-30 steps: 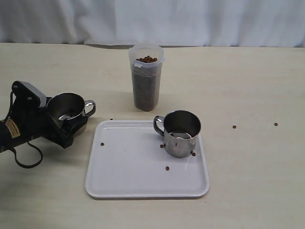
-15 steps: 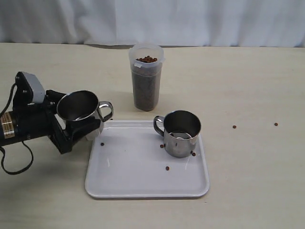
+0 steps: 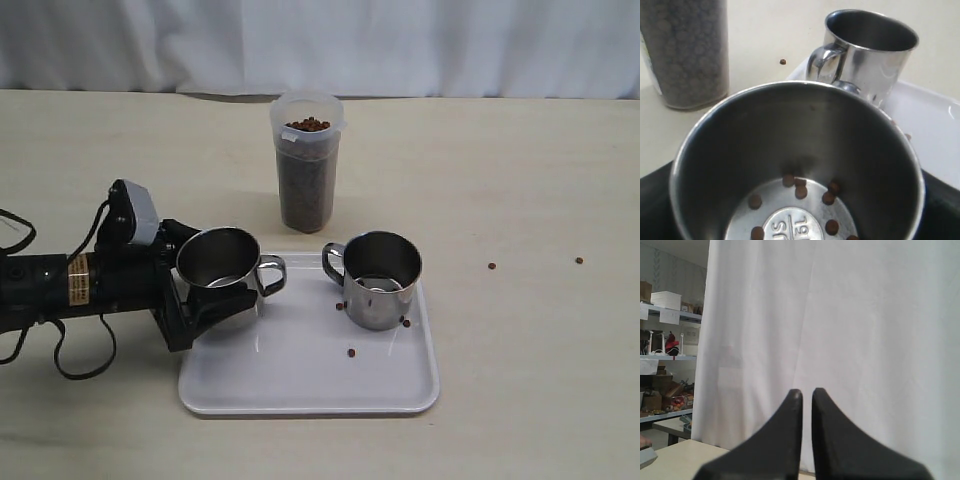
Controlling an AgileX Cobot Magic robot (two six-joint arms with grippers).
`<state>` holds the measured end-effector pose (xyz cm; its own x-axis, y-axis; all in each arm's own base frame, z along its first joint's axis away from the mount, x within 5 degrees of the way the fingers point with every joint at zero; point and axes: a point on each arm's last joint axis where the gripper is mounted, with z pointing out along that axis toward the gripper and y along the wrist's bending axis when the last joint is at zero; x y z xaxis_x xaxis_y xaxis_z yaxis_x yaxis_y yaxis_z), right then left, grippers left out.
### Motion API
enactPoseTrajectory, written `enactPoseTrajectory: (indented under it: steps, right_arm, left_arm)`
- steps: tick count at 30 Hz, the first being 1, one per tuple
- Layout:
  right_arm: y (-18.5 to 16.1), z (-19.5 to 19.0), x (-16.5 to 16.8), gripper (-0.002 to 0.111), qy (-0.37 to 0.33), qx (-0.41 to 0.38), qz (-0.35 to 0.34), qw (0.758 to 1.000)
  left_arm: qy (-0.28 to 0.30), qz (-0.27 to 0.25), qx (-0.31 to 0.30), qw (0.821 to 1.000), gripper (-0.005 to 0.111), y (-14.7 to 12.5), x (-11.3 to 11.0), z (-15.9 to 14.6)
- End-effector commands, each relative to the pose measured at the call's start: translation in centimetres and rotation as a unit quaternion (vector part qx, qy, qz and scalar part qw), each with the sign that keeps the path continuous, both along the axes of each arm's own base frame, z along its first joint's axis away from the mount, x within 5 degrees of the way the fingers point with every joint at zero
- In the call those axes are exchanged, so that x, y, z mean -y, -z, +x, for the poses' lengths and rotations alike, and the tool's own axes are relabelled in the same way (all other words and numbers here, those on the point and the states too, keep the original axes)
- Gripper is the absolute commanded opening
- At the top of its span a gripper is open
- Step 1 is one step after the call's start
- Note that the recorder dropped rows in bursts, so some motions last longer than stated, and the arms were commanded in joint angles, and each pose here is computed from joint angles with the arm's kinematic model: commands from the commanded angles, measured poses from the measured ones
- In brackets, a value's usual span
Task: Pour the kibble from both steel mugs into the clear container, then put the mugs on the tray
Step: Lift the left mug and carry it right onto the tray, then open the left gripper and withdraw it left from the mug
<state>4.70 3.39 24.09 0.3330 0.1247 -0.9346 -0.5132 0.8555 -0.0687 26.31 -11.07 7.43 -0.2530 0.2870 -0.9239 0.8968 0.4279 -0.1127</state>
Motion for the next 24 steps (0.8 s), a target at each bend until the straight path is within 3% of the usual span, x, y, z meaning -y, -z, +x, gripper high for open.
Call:
enactPoseTrajectory:
  steps: [1, 5, 15, 21, 24]
  right_arm:
    - [0.2, 0.0, 0.0, 0.005, 0.0, -0.003, 0.001, 1.0]
    - [0.2, 0.0, 0.0, 0.005, 0.0, -0.003, 0.001, 1.0]
    - [0.2, 0.0, 0.0, 0.005, 0.0, -0.003, 0.001, 1.0]
    - [0.2, 0.0, 0.0, 0.005, 0.0, -0.003, 0.001, 1.0]
    - [0.2, 0.0, 0.0, 0.005, 0.0, -0.003, 0.001, 1.0]
  left_arm:
    - [-0.002, -0.008, 0.009, 1.0, 0.0, -0.1, 0.3, 0.6]
    - [0.006, 0.023, 0.016, 1.0, 0.0, 0.1, 0.9, 1.4]
    - [0.02, 0.039, 0.032, 0.999, 0.002, 0.2, 2.0, 1.4]
    - [0.041, 0.043, 0.034, 0.998, 0.061, 0.3, 2.1, 1.0]
    - [0.038, 0.043, 0.034, 0.998, 0.073, 0.3, 2.0, 1.1]
